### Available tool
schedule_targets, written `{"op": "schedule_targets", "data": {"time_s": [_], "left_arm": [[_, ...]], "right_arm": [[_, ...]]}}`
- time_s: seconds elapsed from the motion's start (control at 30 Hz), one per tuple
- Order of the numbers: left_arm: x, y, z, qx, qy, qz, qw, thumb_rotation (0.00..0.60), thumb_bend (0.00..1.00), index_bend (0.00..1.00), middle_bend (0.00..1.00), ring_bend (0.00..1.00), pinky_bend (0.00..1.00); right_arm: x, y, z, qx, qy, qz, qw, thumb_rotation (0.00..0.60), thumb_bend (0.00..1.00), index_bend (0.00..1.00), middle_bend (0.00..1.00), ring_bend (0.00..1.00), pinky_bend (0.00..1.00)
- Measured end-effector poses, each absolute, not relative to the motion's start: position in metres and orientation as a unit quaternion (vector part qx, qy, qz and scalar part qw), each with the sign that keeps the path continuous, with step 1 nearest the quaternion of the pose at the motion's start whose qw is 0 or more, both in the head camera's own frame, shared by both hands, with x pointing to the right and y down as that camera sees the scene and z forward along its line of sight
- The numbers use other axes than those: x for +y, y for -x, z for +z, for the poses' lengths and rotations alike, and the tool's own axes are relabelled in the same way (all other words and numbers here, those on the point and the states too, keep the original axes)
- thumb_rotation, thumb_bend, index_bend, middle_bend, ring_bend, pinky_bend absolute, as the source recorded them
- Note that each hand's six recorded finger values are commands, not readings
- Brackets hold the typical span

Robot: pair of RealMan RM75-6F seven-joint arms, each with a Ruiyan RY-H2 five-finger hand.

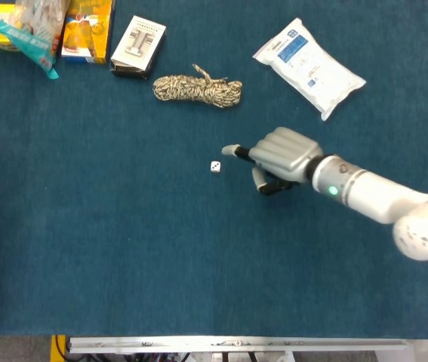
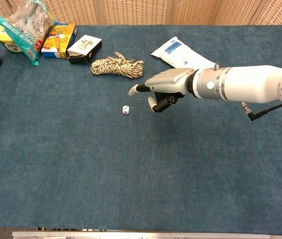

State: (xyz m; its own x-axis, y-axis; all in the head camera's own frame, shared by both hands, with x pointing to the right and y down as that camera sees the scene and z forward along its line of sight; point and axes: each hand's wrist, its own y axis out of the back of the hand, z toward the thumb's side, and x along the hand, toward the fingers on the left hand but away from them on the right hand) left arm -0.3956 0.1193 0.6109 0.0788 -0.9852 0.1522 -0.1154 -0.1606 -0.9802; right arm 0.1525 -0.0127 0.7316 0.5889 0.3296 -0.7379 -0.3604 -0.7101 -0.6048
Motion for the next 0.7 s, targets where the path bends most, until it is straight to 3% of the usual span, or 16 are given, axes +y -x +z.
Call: {"op": "schedule_targets", "data": {"time_s": [0.4, 0.7], "left_arm": [[0.120, 0.398, 0.611, 0.472, 0.583, -0.488, 0.445, 0.600, 0.26, 0.07, 0.12, 0.08, 0.01], [0.120, 0.398, 0.610, 0.473, 0.583, -0.488, 0.445, 0.600, 0.26, 0.07, 0.12, 0.08, 0.01]], "right_arm": [[-0.011, -0.139, 0.748, 0.021, 0.793, 0.477, 0.379, 0.298, 0.78, 0.17, 1.00, 1.00, 1.00], [-0.011, -0.133, 0.751, 0.020, 0.793, 0.477, 0.379, 0.298, 0.78, 0.18, 1.00, 1.00, 1.00]]}}
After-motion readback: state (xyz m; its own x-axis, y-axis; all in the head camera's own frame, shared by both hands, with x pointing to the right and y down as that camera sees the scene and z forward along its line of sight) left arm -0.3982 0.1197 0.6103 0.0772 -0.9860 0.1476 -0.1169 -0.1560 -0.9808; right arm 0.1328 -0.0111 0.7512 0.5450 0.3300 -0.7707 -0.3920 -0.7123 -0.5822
